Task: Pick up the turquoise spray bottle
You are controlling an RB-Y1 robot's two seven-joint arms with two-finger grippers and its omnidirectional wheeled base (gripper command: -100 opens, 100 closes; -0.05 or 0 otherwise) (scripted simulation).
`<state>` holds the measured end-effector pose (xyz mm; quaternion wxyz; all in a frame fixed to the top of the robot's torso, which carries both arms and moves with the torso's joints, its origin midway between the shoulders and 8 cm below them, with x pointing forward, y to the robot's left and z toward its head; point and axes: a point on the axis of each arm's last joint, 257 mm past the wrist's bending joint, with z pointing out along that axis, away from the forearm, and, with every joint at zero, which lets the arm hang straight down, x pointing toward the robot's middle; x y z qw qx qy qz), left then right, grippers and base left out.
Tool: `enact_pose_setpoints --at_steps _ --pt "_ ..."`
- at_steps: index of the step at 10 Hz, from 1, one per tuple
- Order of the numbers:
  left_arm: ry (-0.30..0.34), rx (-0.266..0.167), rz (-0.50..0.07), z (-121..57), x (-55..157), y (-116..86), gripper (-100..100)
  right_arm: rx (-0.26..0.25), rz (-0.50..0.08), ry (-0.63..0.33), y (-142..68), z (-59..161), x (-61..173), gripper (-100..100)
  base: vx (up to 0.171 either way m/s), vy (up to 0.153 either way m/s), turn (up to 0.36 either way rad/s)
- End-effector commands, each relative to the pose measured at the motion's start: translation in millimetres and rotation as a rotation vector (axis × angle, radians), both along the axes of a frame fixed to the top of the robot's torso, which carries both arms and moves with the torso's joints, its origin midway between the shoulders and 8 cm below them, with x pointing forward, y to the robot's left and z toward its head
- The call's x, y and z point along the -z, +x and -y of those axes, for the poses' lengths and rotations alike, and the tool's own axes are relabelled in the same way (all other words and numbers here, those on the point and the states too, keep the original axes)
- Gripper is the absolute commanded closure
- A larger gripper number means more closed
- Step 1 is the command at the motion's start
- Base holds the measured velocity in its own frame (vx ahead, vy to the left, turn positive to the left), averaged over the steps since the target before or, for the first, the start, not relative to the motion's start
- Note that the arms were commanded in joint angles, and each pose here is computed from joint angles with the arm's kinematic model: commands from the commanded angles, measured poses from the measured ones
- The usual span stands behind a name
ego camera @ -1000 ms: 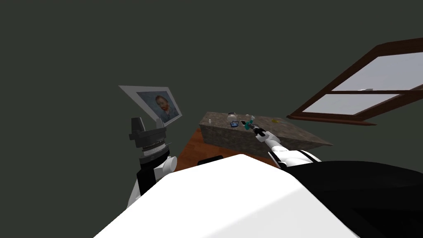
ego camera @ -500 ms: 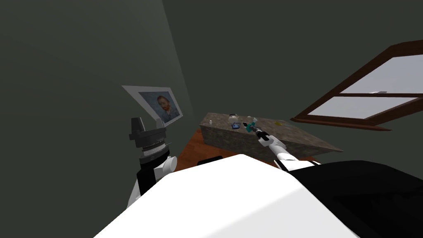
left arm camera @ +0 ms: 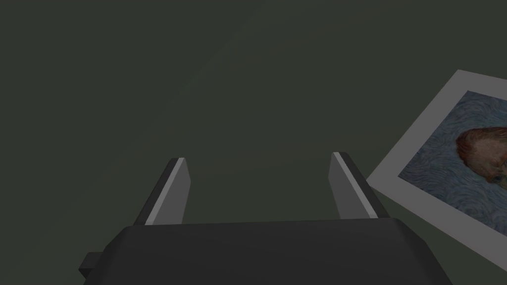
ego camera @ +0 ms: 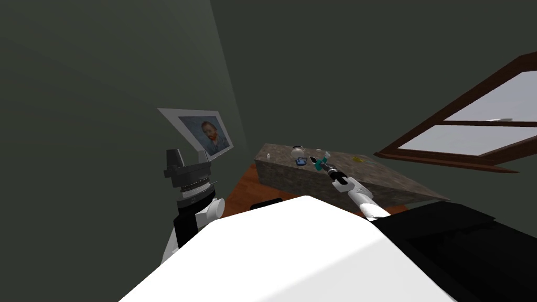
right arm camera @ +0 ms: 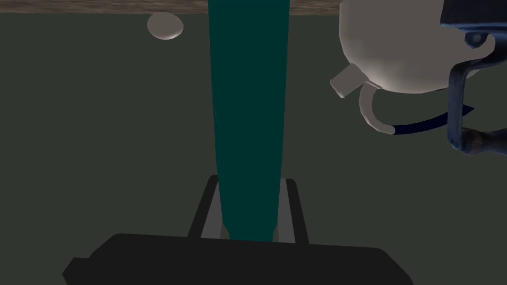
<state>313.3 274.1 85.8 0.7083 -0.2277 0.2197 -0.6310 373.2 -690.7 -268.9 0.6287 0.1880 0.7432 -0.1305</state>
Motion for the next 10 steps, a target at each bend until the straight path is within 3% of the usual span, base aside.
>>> enact_pose_setpoints --at_steps 1,2,3,5,6,8,9,10 --pt "0.000 0.000 0.000 0.0 0.0 0.0 0 0.008 -0.004 0.000 -14.0 -0.1 0.5 100 0.047 -0.014 0.036" --pt "0.000 0.000 0.000 0.0 0.0 0.0 0 0.004 -0.017 -0.005 -21.6 -1.2 3.1 100 0.024 -0.014 0.000" --pt "0.000 0.000 0.000 0.0 0.0 0.0 0 0.034 0.005 0.004 -33.2 3.4 -3.0 100 0.043 -0.017 0.079" --pt "0.000 0.000 0.000 0.0 0.0 0.0 0 0.020 -0.017 -0.010 -47.0 -0.9 -1.3 100 0.042 -0.016 0.015" --pt "0.000 0.000 0.000 0.0 0.0 0.0 0 0.059 -0.005 -0.002 -63.1 6.9 -4.7 100 0.051 -0.017 0.082" --pt "0.000 0.000 0.000 0.0 0.0 0.0 0 0.036 -0.019 -0.019 -72.5 -0.9 -8.5 100 0.037 -0.013 0.020" --pt "0.000 0.000 0.000 0.0 0.0 0.0 0 0.074 -0.008 -0.015 -89.6 6.6 -14.0 100 0.049 -0.009 0.071" --pt "0.000 0.000 0.000 0.0 0.0 0.0 0 0.060 -0.013 -0.025 -92.9 1.7 -17.5 100 0.048 -0.020 0.053"
